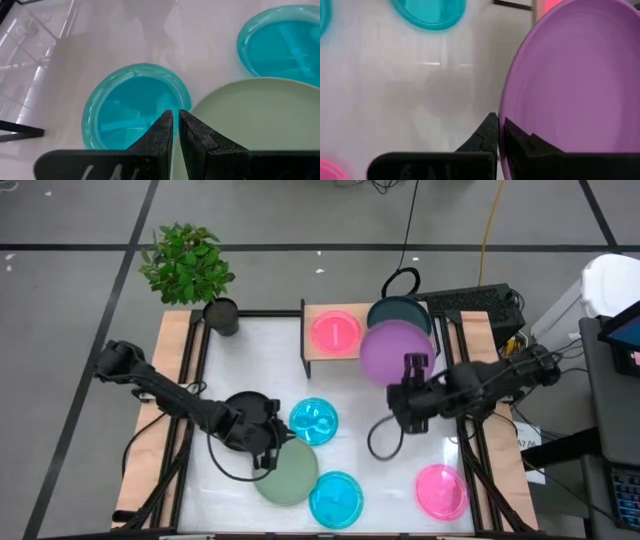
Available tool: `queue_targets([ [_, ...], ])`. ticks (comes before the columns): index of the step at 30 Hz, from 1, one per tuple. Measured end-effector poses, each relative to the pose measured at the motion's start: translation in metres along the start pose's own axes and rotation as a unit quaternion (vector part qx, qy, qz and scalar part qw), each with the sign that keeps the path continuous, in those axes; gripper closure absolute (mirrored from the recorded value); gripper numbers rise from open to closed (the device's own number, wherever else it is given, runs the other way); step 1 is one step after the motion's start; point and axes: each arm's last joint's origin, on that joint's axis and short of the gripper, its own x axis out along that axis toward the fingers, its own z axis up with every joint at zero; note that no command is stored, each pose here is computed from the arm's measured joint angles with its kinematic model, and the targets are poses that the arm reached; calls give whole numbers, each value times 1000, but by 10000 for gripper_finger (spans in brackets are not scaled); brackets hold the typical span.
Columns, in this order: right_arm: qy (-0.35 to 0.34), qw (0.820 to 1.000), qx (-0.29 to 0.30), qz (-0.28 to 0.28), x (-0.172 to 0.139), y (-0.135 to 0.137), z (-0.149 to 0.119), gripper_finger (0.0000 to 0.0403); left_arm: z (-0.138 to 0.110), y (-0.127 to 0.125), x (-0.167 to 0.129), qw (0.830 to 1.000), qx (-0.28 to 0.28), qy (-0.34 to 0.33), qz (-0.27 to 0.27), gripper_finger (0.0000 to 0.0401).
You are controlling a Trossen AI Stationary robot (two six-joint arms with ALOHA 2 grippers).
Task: Place and stack plates onto a shelf
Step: Stack the violet plate on top of the dark green plate on the shelf
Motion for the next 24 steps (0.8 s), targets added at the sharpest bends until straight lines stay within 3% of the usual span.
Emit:
queue_targets([
  [12, 29, 997, 45, -49, 17, -68, -8, 403, 0, 7, 11, 1000, -6, 5, 10, 364],
  [24, 56, 993, 94, -48, 66, -96, -12, 403, 1, 6, 11, 1000, -6, 0, -2, 364],
])
